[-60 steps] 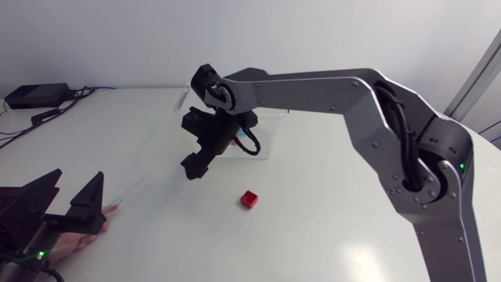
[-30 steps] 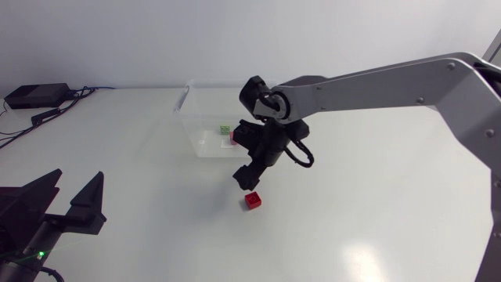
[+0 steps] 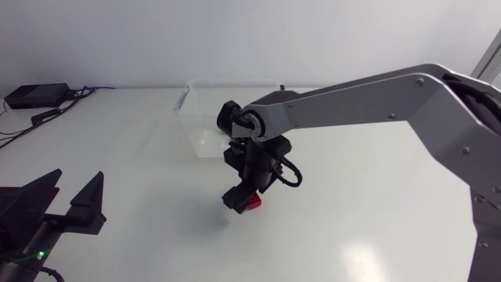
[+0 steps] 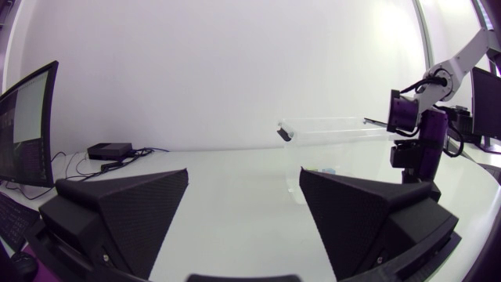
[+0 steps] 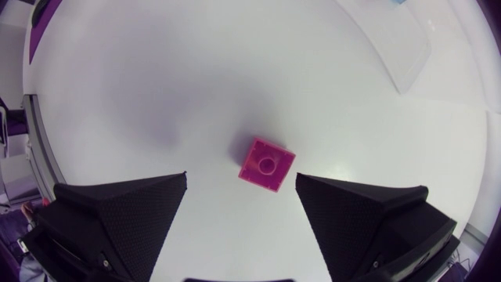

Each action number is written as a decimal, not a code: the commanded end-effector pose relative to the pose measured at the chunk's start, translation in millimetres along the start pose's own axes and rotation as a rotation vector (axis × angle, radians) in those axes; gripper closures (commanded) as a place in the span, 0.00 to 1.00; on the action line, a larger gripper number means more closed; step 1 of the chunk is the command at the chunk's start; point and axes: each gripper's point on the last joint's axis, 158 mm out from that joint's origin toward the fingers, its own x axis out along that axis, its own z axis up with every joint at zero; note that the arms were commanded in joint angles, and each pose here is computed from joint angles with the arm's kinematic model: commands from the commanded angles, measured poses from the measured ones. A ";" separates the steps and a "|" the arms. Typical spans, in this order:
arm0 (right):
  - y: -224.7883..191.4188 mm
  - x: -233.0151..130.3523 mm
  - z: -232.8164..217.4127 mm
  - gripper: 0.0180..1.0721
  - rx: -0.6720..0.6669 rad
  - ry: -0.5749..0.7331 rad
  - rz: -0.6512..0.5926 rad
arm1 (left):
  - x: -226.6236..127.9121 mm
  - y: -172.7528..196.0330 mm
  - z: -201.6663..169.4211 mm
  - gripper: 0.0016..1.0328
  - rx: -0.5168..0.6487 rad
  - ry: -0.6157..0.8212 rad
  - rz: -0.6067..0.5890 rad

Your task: Place the duplo bricks in the container

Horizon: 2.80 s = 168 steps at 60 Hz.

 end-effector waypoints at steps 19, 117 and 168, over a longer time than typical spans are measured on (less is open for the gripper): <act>-15.8 30.2 -4.5 0.07 0.146 0.082 0.052 | 0.4 -1.5 -5.4 0.04 0.006 0.004 -0.007; -146.8 -191.8 132.0 0.43 0.304 -0.697 -0.201 | 0.4 -1.5 -5.4 0.04 0.006 0.004 -0.007; -139.1 -261.6 -9.9 0.05 0.380 -0.839 -0.350 | 0.5 -1.2 -5.5 0.04 0.006 0.004 -0.005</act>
